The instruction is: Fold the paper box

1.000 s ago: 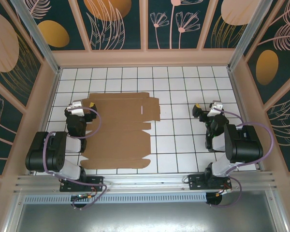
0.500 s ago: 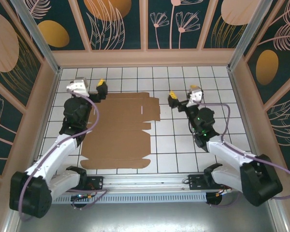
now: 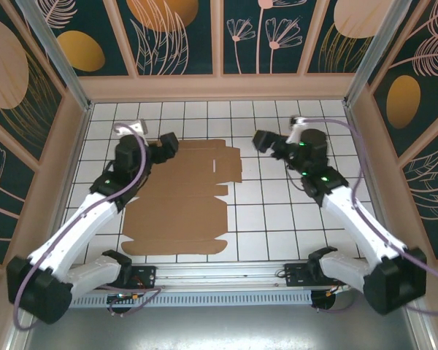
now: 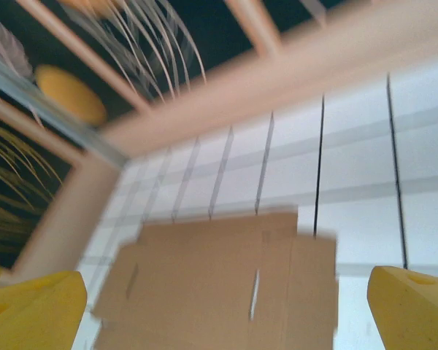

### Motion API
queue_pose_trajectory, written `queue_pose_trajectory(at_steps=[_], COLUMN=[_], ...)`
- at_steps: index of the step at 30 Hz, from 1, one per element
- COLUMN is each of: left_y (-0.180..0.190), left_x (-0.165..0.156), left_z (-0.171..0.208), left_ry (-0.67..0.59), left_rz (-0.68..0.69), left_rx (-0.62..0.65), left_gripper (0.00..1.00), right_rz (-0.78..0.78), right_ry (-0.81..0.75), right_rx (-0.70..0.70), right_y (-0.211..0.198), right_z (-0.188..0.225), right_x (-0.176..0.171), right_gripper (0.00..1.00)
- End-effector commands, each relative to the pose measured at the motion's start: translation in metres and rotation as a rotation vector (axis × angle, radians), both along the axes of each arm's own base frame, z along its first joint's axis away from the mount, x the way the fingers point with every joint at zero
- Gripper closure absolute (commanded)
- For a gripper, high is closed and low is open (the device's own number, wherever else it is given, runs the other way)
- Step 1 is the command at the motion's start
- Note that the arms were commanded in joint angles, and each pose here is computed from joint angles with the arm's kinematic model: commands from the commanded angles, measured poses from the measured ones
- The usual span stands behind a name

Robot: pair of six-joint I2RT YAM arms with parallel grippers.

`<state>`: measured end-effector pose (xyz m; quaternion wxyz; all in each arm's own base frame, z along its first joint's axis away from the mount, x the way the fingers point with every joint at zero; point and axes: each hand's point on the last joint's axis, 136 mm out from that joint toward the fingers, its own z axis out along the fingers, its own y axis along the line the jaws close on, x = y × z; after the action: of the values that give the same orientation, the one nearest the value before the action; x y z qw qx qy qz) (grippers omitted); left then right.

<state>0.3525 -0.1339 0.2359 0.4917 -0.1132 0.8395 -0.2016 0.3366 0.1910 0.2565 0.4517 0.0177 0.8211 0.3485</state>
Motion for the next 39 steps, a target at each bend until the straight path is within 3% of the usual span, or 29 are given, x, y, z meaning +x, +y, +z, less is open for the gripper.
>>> queue_pose_trajectory(at_steps=[1,6,8,9,13,17,19,25,29,35,39], left_y=[-0.014,-0.022,-0.027,-0.029,-0.028,-0.033,-0.037,-0.053,-0.075,-0.109,-0.116], left_x=[-0.016,-0.016,-0.014,-0.014,-0.015,-0.022,-0.025,-0.028,-0.030,-0.031,-0.032], left_z=[-0.089,-0.129,-0.142,-0.150,-0.174,-0.200,-0.210,-0.229,-0.229,-0.232,-0.230], left_ry=[0.258,0.334,0.368,0.397,0.464,0.533,0.560,0.610,0.623,0.645,0.641], left_rz=[-0.035,-0.035,-0.037,-0.040,0.003,0.006,0.000,-0.037,-0.069,-0.096,-0.108], left_rx=[-0.060,-0.113,-0.135,-0.138,-0.145,-0.184,-0.219,-0.290,-0.409,-0.541,-0.520], left_gripper=[0.19,0.80,0.97,1.00,1.00,1.00,1.00,1.00,1.00,1.00,1.00], right_rz=[0.083,0.182,0.137,0.125,0.089,0.110,0.103,0.041,0.040,-0.015,-0.089], right_ry=[0.207,0.285,0.330,0.347,0.446,0.533,0.528,0.597,0.623,0.634,0.620], right_rx=[-0.090,0.013,0.034,0.032,0.061,0.289,0.339,0.359,0.423,0.410,0.432], right_y=[0.036,0.053,0.045,0.044,0.041,0.043,0.043,0.037,0.035,0.026,0.005], right_z=[-0.050,-0.080,-0.096,-0.104,-0.137,-0.150,-0.151,-0.173,-0.177,-0.184,-0.190], right_x=[-0.033,-0.042,-0.034,-0.032,-0.029,-0.032,-0.032,-0.030,-0.032,-0.027,-0.017], right_gripper=[0.02,0.20,0.25,0.26,0.28,0.32,0.31,0.29,0.29,0.28,0.29])
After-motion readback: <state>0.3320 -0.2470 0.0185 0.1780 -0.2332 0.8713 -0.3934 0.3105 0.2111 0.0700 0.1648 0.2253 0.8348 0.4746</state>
